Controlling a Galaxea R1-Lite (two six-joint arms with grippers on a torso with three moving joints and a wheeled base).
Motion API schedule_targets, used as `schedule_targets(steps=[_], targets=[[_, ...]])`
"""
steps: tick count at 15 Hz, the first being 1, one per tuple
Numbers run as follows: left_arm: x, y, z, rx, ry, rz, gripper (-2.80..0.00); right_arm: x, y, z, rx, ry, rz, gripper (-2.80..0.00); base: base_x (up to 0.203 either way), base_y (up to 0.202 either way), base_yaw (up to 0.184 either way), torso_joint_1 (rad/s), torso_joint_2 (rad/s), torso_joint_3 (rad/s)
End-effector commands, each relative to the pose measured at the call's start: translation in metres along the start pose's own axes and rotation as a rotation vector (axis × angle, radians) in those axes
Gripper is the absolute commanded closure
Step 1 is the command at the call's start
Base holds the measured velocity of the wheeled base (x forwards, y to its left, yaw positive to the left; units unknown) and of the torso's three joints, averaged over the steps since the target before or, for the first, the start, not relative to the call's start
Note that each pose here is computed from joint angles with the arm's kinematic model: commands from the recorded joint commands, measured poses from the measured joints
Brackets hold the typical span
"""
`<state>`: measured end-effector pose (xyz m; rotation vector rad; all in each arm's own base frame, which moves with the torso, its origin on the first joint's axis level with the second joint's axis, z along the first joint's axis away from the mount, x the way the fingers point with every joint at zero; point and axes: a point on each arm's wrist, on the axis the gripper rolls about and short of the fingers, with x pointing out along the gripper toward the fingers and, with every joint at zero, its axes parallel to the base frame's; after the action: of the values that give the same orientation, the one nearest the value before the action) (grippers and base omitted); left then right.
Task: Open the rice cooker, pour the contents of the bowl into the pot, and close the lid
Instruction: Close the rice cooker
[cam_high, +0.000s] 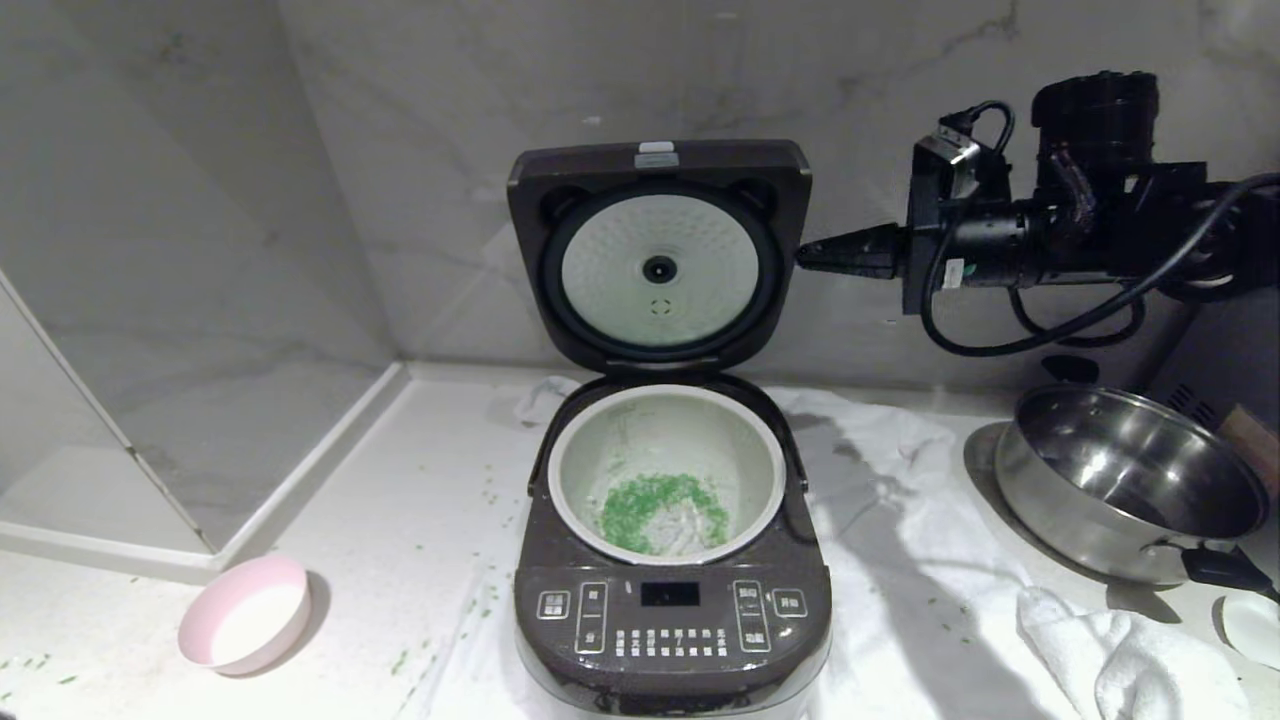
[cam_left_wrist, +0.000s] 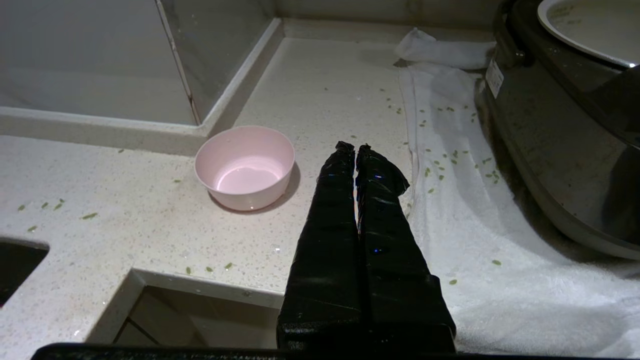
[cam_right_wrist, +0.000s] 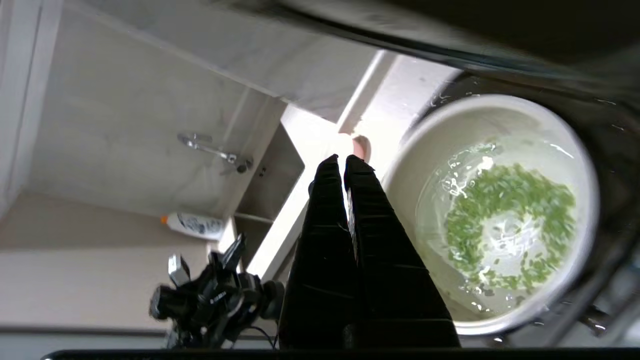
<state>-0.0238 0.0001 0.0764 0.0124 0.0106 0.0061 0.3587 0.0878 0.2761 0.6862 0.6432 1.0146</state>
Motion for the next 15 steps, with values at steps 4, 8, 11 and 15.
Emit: schedule_targets(steps=[4,8,11,15], targets=[[0.0,0.0,0.0,0.001,-0.001,0.0,0.0,-0.038,0.067,0.019,-0.241,-0.259,-0.016,0.0,0.0,0.0,0.0,0.0,0.0,0.0],[0.0,0.0,0.0,0.001,-0.001,0.0,0.0,-0.029,0.047,0.05,-0.267,-0.363,-0.078,0.0,0.0,0.0,0.0,0.0,0.0,0.0],[0.0,0.0,0.0,0.0,-0.001,0.0,0.0,-0.014,0.015,0.069,-0.256,-0.403,-0.123,0.0,0.0,0.0,0.0,0.0,0.0,0.0],[0.0,0.0,0.0,0.0,-0.001,0.0,0.0,0.011,-0.036,0.078,-0.213,-0.39,-0.159,0.0,0.0,0.0,0.0,0.0,0.0,0.0]])
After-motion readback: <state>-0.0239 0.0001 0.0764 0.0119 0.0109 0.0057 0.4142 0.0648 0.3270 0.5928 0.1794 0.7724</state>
